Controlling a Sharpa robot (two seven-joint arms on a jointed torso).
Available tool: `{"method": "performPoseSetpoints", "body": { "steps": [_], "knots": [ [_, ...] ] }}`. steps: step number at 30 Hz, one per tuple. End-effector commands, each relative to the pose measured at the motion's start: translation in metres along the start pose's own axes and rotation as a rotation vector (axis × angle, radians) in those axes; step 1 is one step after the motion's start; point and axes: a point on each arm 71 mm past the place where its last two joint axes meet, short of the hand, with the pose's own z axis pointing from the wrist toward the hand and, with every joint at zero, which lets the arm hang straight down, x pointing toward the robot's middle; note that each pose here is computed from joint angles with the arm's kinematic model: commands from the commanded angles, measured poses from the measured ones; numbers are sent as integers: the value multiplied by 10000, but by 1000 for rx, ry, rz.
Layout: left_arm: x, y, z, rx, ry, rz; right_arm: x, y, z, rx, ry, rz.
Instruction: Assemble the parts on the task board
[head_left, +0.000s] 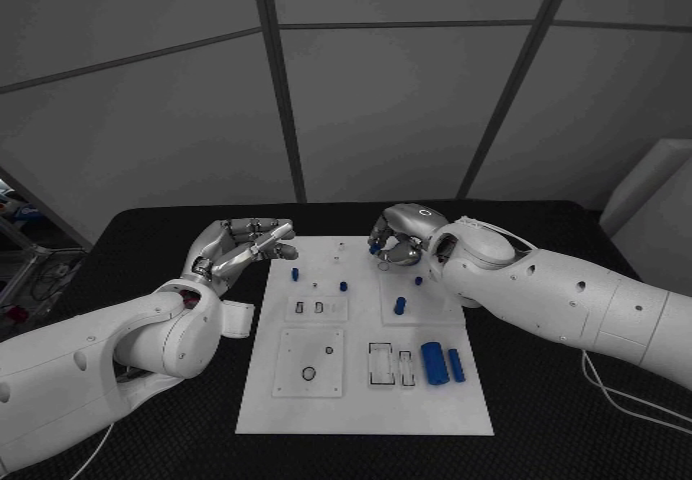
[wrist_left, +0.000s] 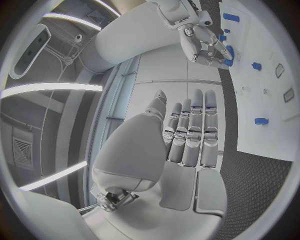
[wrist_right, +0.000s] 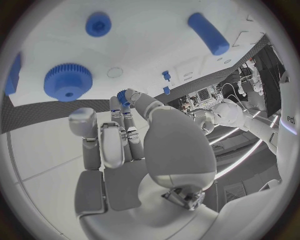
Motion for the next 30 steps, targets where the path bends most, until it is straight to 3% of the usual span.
{"method": "performPoseSetpoints", "body": {
  "steps": [1,12,30],
  "knots": [
    [9,-12,5,2,9,-3,-111,54,52,-21,-101,24],
    [37,-4,20,1,14,-6,-63,252,287,-33,-115,35],
    [50,-20,34,4,16,-7,70,350,456,-17,-38,28]
  ]
}}
